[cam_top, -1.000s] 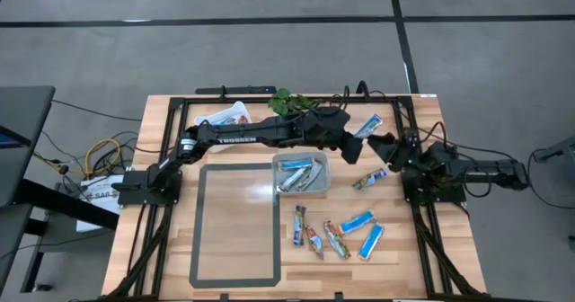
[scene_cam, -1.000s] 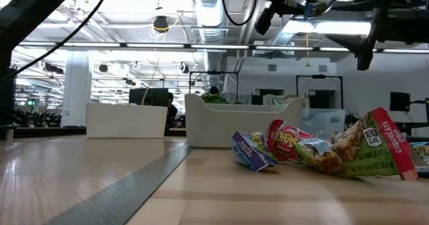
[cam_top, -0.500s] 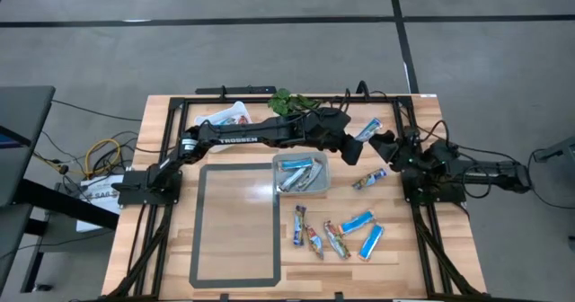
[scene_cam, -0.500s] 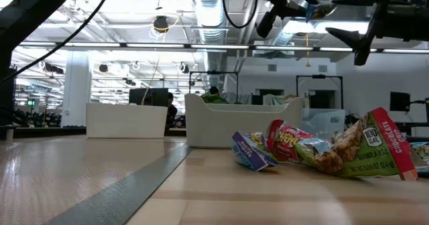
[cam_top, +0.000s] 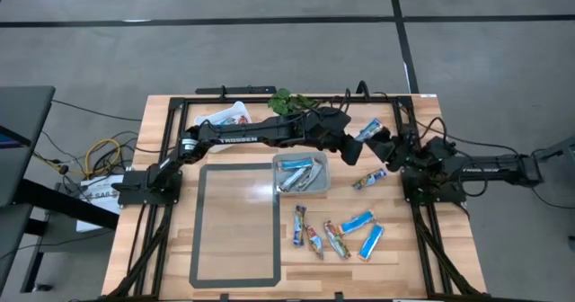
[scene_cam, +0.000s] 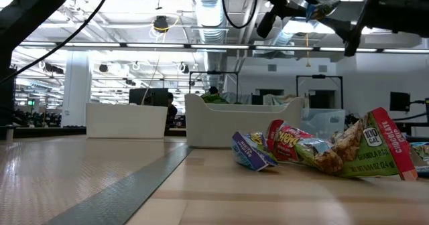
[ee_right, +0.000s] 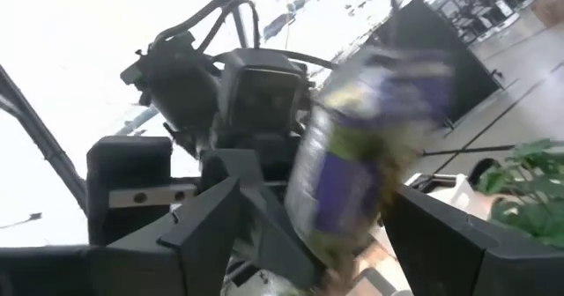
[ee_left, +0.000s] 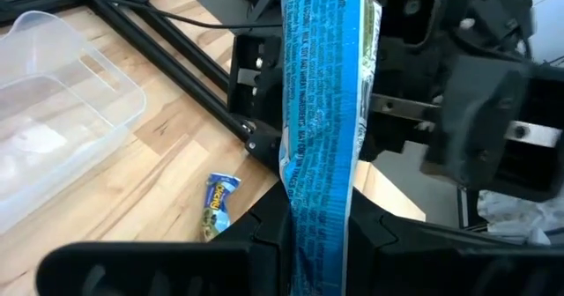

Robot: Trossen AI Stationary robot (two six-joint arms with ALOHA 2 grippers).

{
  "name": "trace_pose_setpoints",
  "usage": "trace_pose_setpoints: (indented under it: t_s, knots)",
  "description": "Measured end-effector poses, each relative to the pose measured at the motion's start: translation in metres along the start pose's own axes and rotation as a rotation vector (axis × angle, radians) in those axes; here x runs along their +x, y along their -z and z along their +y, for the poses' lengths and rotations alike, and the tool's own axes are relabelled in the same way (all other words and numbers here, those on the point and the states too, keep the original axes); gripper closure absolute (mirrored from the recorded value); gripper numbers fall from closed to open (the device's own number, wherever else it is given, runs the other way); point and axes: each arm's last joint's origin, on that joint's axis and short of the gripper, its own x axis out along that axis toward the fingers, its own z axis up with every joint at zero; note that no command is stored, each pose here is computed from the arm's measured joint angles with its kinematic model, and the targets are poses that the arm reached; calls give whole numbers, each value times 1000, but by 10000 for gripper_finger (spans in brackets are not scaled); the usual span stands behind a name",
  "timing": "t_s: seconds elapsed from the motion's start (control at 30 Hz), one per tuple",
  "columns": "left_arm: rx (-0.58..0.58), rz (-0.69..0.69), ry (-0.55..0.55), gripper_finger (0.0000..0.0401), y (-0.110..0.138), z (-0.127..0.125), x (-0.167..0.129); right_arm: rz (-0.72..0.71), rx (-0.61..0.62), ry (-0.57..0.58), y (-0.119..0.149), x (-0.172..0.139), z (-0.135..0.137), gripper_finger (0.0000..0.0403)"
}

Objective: Pick and place Granola Bars by type
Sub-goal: Put the blue granola bar into the transparent bin

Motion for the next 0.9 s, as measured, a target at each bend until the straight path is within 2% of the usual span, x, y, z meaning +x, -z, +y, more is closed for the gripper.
trace_pose_setpoints:
  t_s: [0.17, 0.5, 0.63, 0.77, 0.9]
  knots:
    - [0, 0, 1, 351, 0, 0, 0, 17, -65, -10, -9, 14, 9, 167]
    - [0, 42, 16, 351, 2, 0, 0, 32, -75, 37, -11, 22, 6, 295]
    - [16, 38, 8, 351, 3, 1, 0, 38, -74, 47, -11, 22, 5, 334]
    - [26, 36, 7, 346, 2, 1, 0, 40, -80, 48, -11, 22, 5, 355]
    - [43, 40, 3, 319, 3, 1, 0, 52, -103, 56, -10, 22, 4, 361]
